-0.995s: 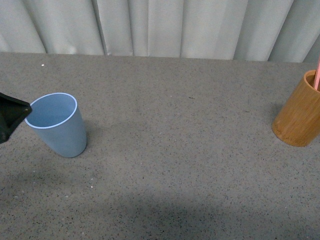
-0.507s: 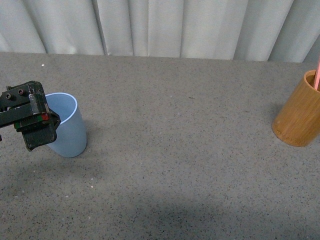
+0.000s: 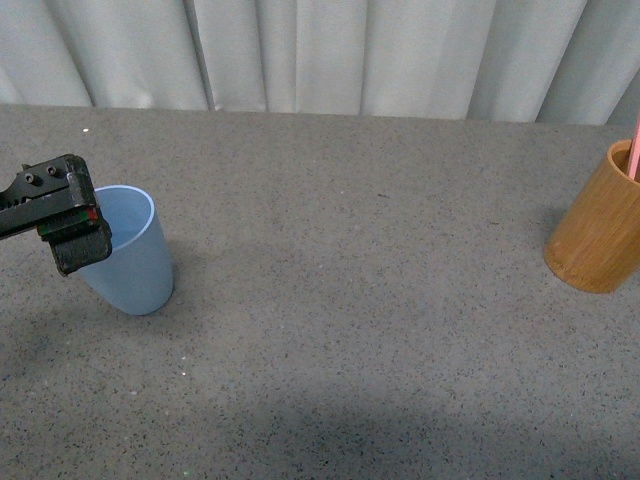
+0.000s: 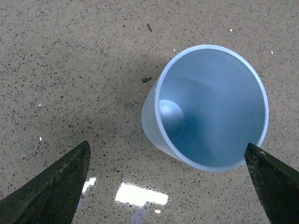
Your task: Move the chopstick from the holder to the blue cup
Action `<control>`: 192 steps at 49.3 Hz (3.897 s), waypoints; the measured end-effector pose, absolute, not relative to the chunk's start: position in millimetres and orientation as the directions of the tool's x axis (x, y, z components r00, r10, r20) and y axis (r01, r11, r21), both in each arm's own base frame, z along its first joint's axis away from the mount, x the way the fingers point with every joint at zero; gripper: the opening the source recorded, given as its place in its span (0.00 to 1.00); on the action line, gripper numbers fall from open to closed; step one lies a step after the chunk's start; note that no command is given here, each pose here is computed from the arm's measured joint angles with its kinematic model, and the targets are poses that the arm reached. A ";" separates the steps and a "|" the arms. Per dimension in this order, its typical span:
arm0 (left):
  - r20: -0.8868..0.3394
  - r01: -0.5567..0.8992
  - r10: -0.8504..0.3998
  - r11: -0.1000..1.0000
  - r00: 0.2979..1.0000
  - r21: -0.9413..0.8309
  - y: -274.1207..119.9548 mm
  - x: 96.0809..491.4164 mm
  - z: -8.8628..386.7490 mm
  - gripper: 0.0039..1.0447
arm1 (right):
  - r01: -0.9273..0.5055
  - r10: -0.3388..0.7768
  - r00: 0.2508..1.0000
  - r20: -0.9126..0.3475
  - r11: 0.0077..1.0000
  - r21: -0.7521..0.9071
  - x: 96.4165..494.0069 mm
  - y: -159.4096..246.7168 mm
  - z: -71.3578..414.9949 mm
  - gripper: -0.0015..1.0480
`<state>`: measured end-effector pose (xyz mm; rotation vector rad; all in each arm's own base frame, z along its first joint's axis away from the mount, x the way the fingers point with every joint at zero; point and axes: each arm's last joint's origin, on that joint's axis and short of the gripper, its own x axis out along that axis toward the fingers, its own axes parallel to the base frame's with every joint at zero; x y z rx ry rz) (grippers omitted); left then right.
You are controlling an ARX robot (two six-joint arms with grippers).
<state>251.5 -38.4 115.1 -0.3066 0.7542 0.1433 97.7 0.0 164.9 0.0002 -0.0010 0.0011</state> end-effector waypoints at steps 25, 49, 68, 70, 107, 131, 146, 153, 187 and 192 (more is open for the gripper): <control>-0.726 -0.297 0.062 0.934 0.685 -0.200 -31.9 267.8 104.8 0.94 | -0.001 0.001 1.000 0.001 1.000 0.000 97.7 0.0 164.9 0.91; -0.746 -0.342 0.084 0.918 0.661 -0.200 -29.1 275.6 96.2 0.94 | -0.001 0.001 1.000 0.001 1.000 0.000 97.7 0.0 164.9 0.91; -0.738 -0.354 0.097 0.913 0.668 -0.201 -31.1 278.6 93.4 0.62 | -0.001 0.001 1.000 0.001 1.000 0.000 97.7 0.0 164.9 0.91; -0.738 -0.351 0.091 0.913 0.668 -0.205 -32.1 278.5 93.5 0.57 | -0.001 0.001 1.000 0.001 1.000 0.000 97.7 0.0 164.9 0.91; -0.679 -0.090 -0.163 0.943 0.716 -0.320 -101.4 256.7 120.7 0.03 | -0.001 0.001 1.000 0.001 1.000 0.000 97.7 0.0 164.9 0.91; -0.699 -0.034 -0.389 0.860 0.600 -0.509 -190.4 220.5 113.0 0.03 | -0.001 0.001 1.000 0.001 1.000 0.000 97.7 0.0 164.9 0.91; -0.665 -0.238 -0.249 0.799 0.704 -0.552 -183.6 244.0 111.0 0.03 | -0.001 0.001 1.000 0.001 1.000 0.000 97.7 0.0 164.9 0.91; -0.660 -0.301 -0.187 0.777 0.728 -0.553 -177.1 254.2 109.1 0.03 | -0.001 0.001 1.000 0.001 1.000 0.000 97.7 0.0 164.9 0.91; -0.702 -0.359 -0.130 0.786 0.700 -0.503 -172.2 274.6 92.6 0.03 | -0.001 0.001 1.000 0.001 1.000 0.000 97.7 0.0 164.9 0.91; -0.702 -0.356 -0.127 0.790 0.701 -0.499 -173.0 275.5 93.6 0.03 | -0.001 0.001 1.000 0.001 1.000 0.000 97.7 0.0 164.9 0.91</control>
